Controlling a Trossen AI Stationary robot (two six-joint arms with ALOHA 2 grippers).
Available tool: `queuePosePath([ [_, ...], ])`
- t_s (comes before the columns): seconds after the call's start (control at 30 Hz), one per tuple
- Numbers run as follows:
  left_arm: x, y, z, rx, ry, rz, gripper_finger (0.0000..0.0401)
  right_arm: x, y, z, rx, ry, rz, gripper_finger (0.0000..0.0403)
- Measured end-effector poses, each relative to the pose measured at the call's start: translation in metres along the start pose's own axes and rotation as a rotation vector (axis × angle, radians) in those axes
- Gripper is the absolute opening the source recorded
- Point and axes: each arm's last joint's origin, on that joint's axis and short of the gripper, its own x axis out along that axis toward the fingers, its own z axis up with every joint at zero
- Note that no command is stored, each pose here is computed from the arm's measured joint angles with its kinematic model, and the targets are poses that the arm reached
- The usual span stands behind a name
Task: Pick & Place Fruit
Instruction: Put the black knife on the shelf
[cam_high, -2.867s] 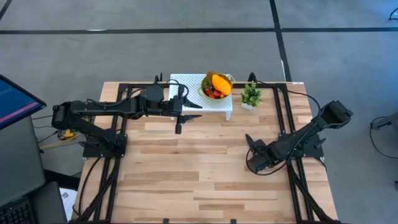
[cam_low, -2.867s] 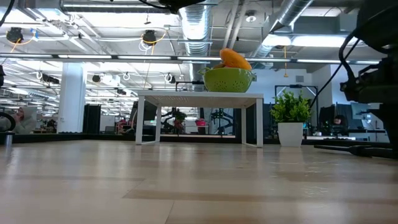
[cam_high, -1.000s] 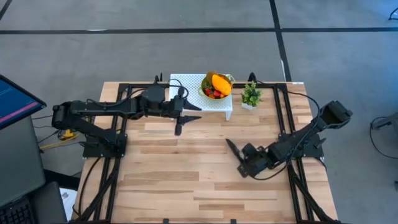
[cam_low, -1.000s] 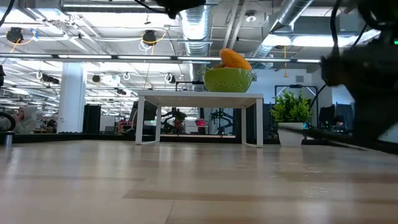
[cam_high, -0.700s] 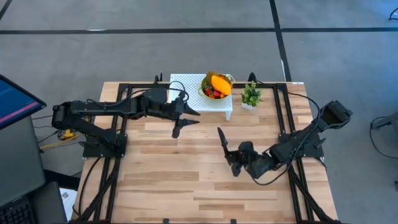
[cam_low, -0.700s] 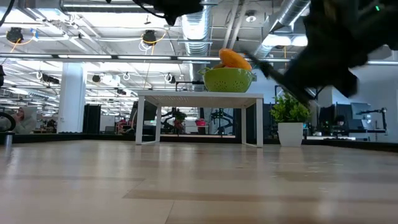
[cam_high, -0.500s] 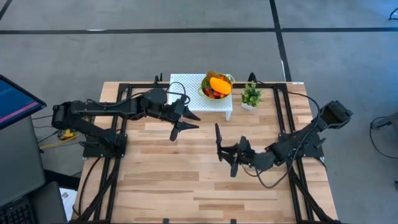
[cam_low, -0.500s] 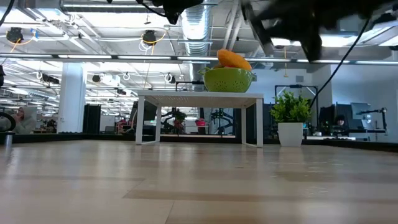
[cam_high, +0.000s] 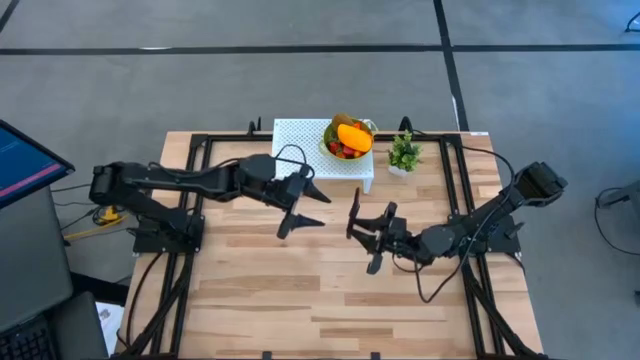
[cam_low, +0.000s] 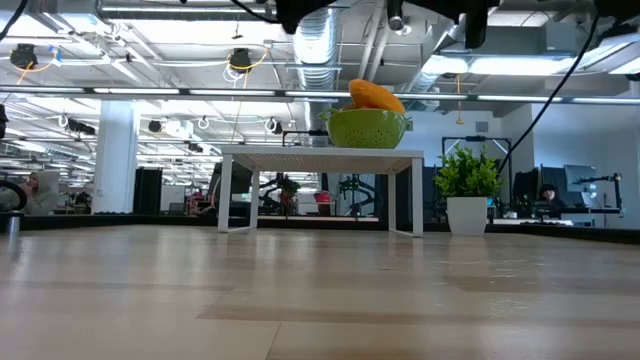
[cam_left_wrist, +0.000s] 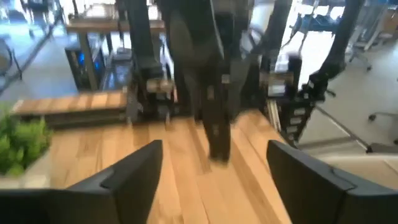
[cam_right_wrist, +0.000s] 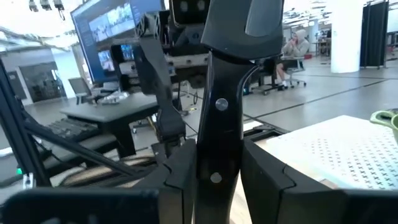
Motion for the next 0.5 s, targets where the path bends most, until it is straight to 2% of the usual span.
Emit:
queuePosePath([
  [0.17,0.007,-0.001,0.003,0.020,-0.055,-0.006,0.0302,0.001,-0.001,-0.001,-0.009,0.005,-0.002,0.0093],
  [0.5,0.014,0.001,0.008,0.017,-0.152,-0.040,0.0290,0.014,-0.004,0.011,-0.020,-0.038,0.063,0.0093],
])
